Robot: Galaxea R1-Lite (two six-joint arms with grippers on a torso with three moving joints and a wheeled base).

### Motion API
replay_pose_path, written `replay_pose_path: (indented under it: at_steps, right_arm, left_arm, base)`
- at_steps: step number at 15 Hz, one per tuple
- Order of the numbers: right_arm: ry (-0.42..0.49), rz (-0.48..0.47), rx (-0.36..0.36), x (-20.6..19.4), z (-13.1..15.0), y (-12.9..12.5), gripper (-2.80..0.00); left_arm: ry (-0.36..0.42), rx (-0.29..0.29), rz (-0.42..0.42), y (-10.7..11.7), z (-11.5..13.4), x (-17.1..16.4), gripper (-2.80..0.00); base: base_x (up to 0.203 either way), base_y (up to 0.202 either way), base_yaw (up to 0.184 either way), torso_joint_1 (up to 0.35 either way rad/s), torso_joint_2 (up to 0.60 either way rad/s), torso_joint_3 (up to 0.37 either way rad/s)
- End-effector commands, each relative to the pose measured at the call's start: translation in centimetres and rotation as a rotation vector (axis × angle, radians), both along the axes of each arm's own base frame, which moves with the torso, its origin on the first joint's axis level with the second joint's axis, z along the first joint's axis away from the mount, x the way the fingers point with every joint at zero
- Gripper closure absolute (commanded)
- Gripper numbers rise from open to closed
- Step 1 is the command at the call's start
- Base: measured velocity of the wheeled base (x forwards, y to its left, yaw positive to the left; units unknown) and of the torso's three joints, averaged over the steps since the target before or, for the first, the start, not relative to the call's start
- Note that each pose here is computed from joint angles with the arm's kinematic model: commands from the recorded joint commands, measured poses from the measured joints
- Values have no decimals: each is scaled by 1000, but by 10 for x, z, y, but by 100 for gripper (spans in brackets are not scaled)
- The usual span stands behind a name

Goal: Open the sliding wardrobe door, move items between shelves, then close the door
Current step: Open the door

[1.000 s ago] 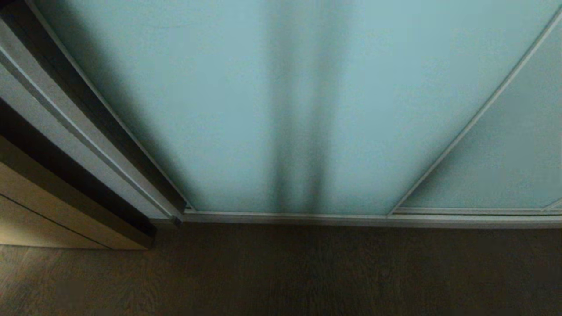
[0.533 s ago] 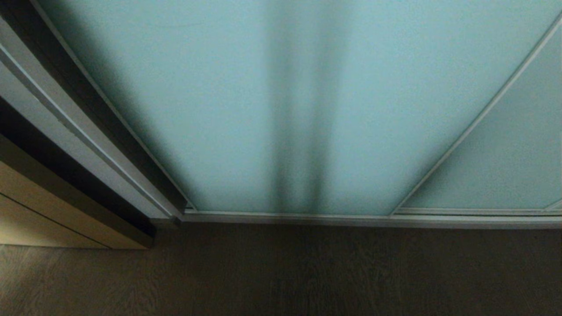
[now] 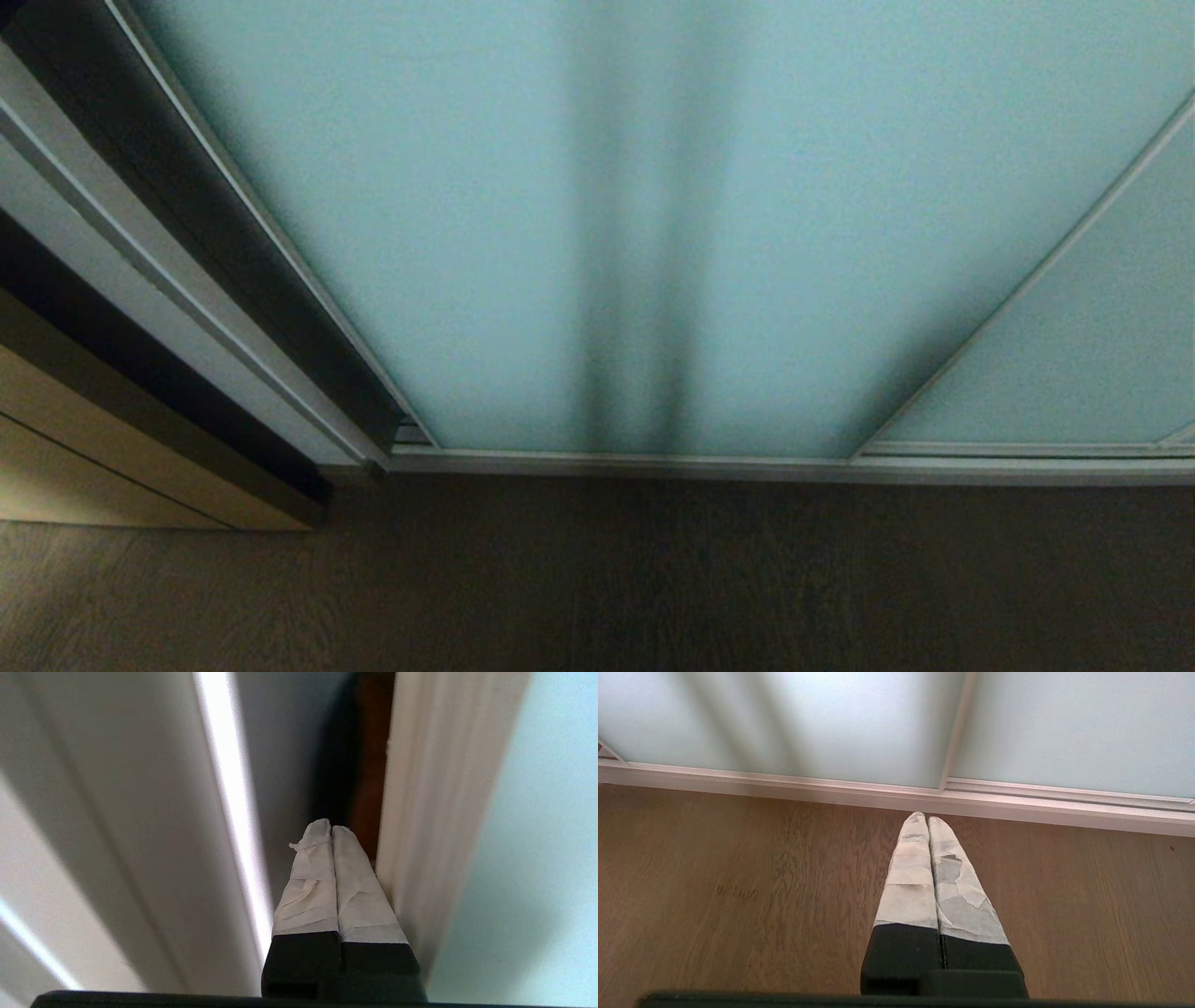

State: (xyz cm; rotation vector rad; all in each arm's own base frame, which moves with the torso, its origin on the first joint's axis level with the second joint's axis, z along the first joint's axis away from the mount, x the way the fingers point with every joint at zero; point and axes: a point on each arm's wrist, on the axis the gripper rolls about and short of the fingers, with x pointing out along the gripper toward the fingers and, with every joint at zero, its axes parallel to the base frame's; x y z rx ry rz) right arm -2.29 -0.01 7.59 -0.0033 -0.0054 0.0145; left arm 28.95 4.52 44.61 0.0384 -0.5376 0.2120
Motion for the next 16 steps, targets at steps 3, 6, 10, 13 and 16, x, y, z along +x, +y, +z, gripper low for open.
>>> replay_pose_path:
  at_steps: [3, 6, 10, 13, 16]
  right_arm:
    - [-4, 1, -1, 0, 0, 0, 0]
    - [-4, 1, 0, 0, 0, 0, 0]
    - [-4, 1, 0, 0, 0, 0, 0]
    - [-2, 1, -1, 0, 0, 0, 0]
    - [-4, 1, 0, 0, 0, 0, 0]
  left_arm:
    - [-12, 12, -153, -40, 6, -32, 0]
    - [14, 2, -254, -64, -1, -46, 0]
    - [43, -17, -379, -90, -11, -62, 0]
    - [68, -34, -515, -113, -19, -87, 0]
    - [54, -41, -553, -119, -16, -99, 0]
  base:
    - [0, 0, 0, 0, 0, 0]
    - [0, 0, 0, 0, 0, 0]
    - [0, 0, 0, 0, 0, 0]
    - [0, 0, 0, 0, 0, 0]
    - [0, 0, 0, 0, 0, 0]
